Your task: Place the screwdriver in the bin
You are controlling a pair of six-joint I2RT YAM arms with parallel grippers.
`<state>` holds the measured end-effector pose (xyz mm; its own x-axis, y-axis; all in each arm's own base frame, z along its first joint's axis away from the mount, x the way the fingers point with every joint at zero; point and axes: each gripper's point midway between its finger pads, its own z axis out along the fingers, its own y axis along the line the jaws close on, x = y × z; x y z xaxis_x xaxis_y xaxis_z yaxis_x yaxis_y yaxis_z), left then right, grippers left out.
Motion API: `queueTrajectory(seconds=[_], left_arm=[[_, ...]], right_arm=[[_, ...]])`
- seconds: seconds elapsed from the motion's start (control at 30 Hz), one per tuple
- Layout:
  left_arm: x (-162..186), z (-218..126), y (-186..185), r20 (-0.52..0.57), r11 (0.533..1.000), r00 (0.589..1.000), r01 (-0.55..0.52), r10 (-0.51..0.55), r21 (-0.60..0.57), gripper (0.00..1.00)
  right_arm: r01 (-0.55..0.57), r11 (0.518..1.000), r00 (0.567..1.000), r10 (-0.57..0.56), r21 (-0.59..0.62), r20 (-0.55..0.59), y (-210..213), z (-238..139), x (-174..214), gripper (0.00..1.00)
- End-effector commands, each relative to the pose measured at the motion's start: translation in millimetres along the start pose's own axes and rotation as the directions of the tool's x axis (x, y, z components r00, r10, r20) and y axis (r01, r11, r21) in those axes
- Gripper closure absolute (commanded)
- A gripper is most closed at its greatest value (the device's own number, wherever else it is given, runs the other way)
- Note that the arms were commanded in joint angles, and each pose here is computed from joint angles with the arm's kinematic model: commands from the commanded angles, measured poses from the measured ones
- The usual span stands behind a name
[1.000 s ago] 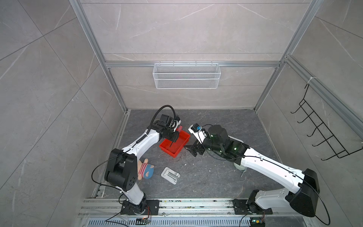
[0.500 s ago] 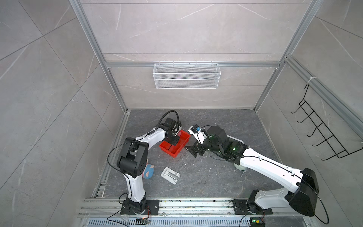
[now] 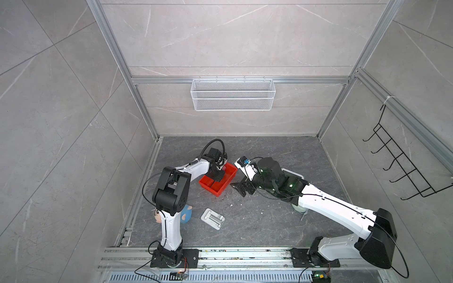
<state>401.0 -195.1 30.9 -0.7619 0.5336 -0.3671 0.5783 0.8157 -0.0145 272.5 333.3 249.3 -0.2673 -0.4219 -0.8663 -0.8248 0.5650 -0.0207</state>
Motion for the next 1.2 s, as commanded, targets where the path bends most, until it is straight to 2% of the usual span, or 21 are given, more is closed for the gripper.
queueTrajectory(seconds=[0.0,0.33,0.5,0.6,0.7,0.87,1.0,1.17], left_arm=[[-11,-14,1,0.036,0.999,0.999,-0.032,0.032,-0.01,0.62],[-29,-60,-5,0.129,0.999,0.991,-0.03,0.032,-0.019,0.27],[-42,-97,-9,0.216,0.999,0.976,-0.019,0.025,-0.027,0.22],[-47,-122,-11,0.277,0.999,0.961,-0.012,0.021,-0.036,0.2],[-50,-143,-9,0.365,0.998,0.931,0.003,0.018,-0.055,0.16],[-46,-171,1,0.49,0.992,0.871,0.038,0.027,-0.122,0.0],[-33,-183,20,0.564,0.981,0.826,0.097,0.017,-0.171,0.0],[-9,-202,54,0.687,0.954,0.727,0.219,-0.02,-0.204,0.0]], right_arm=[[0.008,1.0,1.0,-0.008,0.003,-0.028,1,2,8,0.01],[-0.001,1.0,1.0,0.001,0.014,-0.001,0,-4,1,0.01],[-0.044,0.994,0.998,0.04,0.096,0.041,-15,-11,-8,0.01],[-0.076,0.979,0.995,0.062,0.189,0.081,-31,-18,-15,0.01],[-0.108,0.947,0.99,0.076,0.303,0.116,-51,-28,-17,0.01],[-0.159,0.892,0.982,0.097,0.424,0.163,-72,-45,-14,0.01],[-0.161,0.861,0.979,0.077,0.483,0.19,-81,-54,-8,0.01],[-0.156,0.825,0.973,0.033,0.544,0.228,-93,-66,1,0.01]])
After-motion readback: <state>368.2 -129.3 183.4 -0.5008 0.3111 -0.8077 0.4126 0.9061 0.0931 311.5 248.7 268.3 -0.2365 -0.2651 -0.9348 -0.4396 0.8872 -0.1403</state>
